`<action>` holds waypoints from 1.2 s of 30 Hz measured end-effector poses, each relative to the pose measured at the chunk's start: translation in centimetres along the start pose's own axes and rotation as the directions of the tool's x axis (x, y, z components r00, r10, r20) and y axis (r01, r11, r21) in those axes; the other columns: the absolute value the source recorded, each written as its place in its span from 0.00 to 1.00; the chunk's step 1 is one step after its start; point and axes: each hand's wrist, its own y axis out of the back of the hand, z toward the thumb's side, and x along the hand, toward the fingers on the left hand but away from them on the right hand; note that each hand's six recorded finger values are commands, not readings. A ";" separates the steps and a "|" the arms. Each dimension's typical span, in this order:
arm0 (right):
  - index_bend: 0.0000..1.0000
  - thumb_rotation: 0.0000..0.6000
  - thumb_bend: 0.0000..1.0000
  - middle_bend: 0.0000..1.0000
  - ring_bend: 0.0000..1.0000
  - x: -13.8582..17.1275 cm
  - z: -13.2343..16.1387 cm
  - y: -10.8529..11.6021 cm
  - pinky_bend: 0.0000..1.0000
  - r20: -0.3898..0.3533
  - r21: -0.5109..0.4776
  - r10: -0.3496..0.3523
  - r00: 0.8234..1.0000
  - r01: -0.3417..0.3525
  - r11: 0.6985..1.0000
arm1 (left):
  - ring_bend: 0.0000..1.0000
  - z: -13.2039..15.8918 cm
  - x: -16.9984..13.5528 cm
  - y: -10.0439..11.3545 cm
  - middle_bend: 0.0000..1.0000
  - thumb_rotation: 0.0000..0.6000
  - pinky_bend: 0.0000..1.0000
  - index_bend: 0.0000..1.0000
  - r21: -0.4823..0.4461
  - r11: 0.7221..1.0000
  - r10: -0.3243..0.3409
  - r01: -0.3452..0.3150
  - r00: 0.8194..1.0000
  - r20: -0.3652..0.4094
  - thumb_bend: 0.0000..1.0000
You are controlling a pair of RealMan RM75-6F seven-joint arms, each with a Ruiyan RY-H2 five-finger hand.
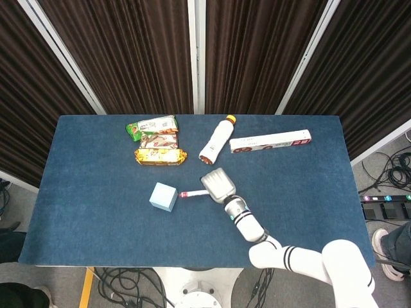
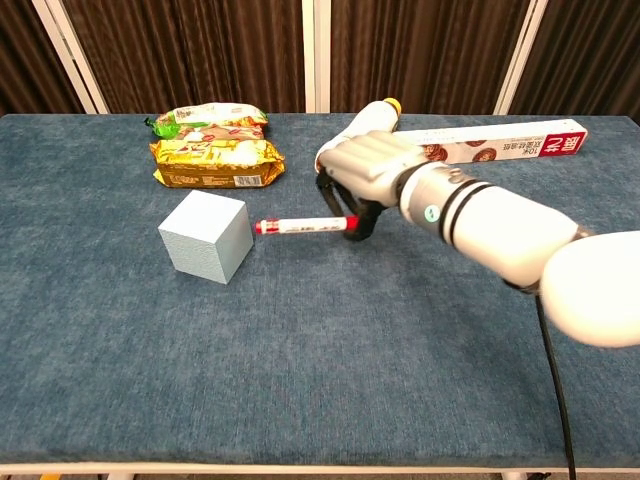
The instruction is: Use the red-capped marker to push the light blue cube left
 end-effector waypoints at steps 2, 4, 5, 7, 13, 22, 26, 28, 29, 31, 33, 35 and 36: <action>0.68 1.00 0.37 0.67 0.95 0.7 -1.2 0.3 1.00 0.012 0.004 -0.008 1.000 0.008 1.000 | 0.01 0.2 0.0 0.0 0.11 1.00 0.11 0.18 0.001 1.000 0.000 0.000 1.000 0.003 0.06; 0.68 1.00 0.37 0.67 0.95 1.6 -2.5 0.5 1.00 0.023 0.011 -0.013 1.000 0.012 1.000 | 0.01 0.5 0.0 -0.1 0.11 1.00 0.11 0.18 0.004 1.000 -0.001 0.001 1.000 0.007 0.06; 0.68 1.00 0.37 0.67 0.95 2.2 -3.4 0.7 1.00 0.031 0.015 -0.015 0.999 0.015 1.000 | 0.01 0.6 0.0 -0.1 0.11 1.00 0.10 0.18 0.005 1.000 -0.001 0.001 1.000 0.010 0.06; 0.67 1.00 0.37 0.67 0.95 3.4 -5.0 0.9 1.00 0.045 0.023 -0.018 0.999 0.017 1.000 | 0.01 1.1 0.0 -0.3 0.11 1.00 0.10 0.18 0.007 1.000 -0.004 0.004 1.000 0.019 0.06; 0.67 1.00 0.36 0.67 0.95 8.2 -10.7 1.1 1.00 0.104 0.058 -0.018 0.994 0.012 0.998 | 0.01 2.9 0.1 -1.0 0.11 1.00 0.11 0.18 0.009 1.000 -0.016 0.016 0.998 0.055 0.06; 0.67 1.00 0.35 0.67 0.95 14.2 -17.0 -0.5 1.00 0.191 0.036 0.027 0.981 -0.035 0.999 | 0.01 5.1 0.0 -1.8 0.11 1.00 0.11 0.18 0.020 0.999 -0.034 0.032 0.994 0.100 0.06; 0.67 1.00 0.35 0.67 0.95 15.4 -18.7 -1.8 1.00 0.216 0.032 0.054 0.975 -0.062 0.998 | 0.01 5.4 0.0 -2.0 0.11 1.00 0.11 0.18 0.029 0.999 -0.041 0.039 0.994 0.101 0.06; 0.67 1.00 0.34 0.67 0.95 15.7 -19.2 -2.3 1.00 0.223 0.029 0.063 0.973 -0.071 0.997 | 0.01 5.4 0.0 -2.1 0.11 1.00 0.11 0.18 0.033 0.999 -0.047 0.044 0.994 0.099 0.06; 0.67 1.00 0.33 0.67 0.95 15.7 -19.4 -2.6 1.00 0.225 0.024 0.067 0.972 -0.075 0.997 | 0.01 5.3 0.0 -2.1 0.11 1.00 0.11 0.18 0.034 0.998 -0.048 0.044 0.994 0.098 0.06; 0.67 1.00 0.31 0.67 0.95 15.7 -19.5 -3.0 1.00 0.225 0.017 0.071 0.972 -0.076 0.997 | 0.01 5.3 -0.1 -2.1 0.11 1.00 0.11 0.18 0.038 0.998 -0.048 0.044 0.994 0.097 0.06; 0.66 1.00 0.28 0.66 0.95 15.5 -19.5 -3.4 1.00 0.222 0.011 0.073 0.972 -0.077 0.997 | 0.01 5.2 0.0 -2.1 0.11 1.00 0.11 0.18 0.038 0.998 -0.046 0.043 0.994 0.096 0.06; 0.66 1.00 0.25 0.65 0.95 15.1 -19.3 -3.7 1.00 0.216 0.008 0.078 0.973 -0.081 0.997 | 0.01 5.1 0.1 -2.0 0.11 1.00 0.11 0.18 0.037 0.998 -0.046 0.042 0.995 0.093 0.06; 0.66 1.00 0.24 0.65 0.95 15.0 -19.1 -3.8 1.00 0.213 0.006 0.080 0.974 -0.083 0.997 | 0.01 5.1 0.1 -2.0 0.11 1.00 0.10 0.18 0.038 0.998 -0.046 0.043 0.995 0.092 0.06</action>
